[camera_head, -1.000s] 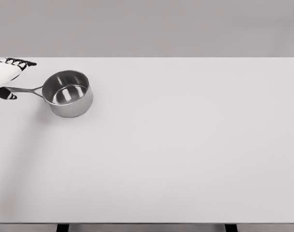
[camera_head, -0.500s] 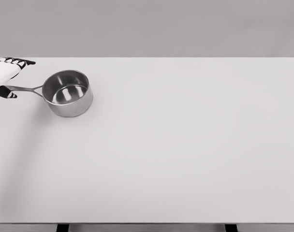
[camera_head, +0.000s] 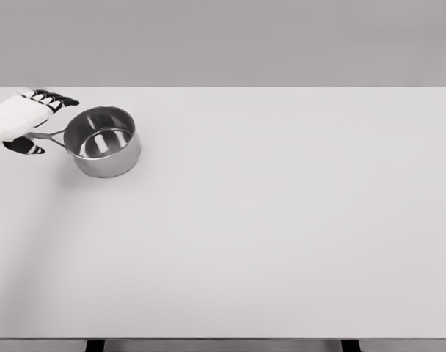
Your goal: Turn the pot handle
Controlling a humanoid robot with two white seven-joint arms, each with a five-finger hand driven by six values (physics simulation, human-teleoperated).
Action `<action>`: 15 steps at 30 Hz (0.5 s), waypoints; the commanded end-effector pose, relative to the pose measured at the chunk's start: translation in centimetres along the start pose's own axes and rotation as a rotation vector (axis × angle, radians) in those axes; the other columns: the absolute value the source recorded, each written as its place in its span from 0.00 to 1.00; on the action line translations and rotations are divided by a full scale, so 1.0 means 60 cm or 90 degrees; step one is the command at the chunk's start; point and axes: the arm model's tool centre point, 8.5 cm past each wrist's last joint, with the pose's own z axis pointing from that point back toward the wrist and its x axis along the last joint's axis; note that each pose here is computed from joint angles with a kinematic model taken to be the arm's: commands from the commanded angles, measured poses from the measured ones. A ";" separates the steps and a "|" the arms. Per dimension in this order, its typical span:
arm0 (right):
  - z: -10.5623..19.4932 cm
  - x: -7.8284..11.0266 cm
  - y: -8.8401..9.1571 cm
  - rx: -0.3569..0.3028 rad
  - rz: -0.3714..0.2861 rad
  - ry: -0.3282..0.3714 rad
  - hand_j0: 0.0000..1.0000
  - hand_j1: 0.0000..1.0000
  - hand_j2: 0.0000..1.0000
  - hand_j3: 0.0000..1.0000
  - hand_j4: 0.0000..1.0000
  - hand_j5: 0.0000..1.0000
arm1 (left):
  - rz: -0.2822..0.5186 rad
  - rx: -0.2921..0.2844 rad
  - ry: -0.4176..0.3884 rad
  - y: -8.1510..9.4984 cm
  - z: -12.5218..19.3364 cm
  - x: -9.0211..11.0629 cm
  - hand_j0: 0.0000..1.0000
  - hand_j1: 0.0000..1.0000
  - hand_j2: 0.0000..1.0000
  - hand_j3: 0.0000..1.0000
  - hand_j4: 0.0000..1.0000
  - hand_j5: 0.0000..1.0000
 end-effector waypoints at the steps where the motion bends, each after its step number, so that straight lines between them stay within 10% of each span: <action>1: 0.000 0.000 0.000 0.000 0.000 0.000 1.00 1.00 1.00 1.00 1.00 1.00 | -0.010 0.023 -0.039 0.026 0.010 0.011 1.00 1.00 1.00 1.00 1.00 1.00; 9: 0.000 0.000 0.000 0.000 0.000 0.000 1.00 1.00 1.00 1.00 1.00 1.00 | 0.005 0.125 -0.171 0.112 0.075 0.043 1.00 1.00 1.00 1.00 1.00 1.00; 15: 0.000 0.000 0.000 0.000 0.000 0.000 1.00 1.00 1.00 1.00 1.00 1.00 | 0.168 0.207 -0.212 0.125 0.085 0.045 1.00 1.00 1.00 1.00 1.00 1.00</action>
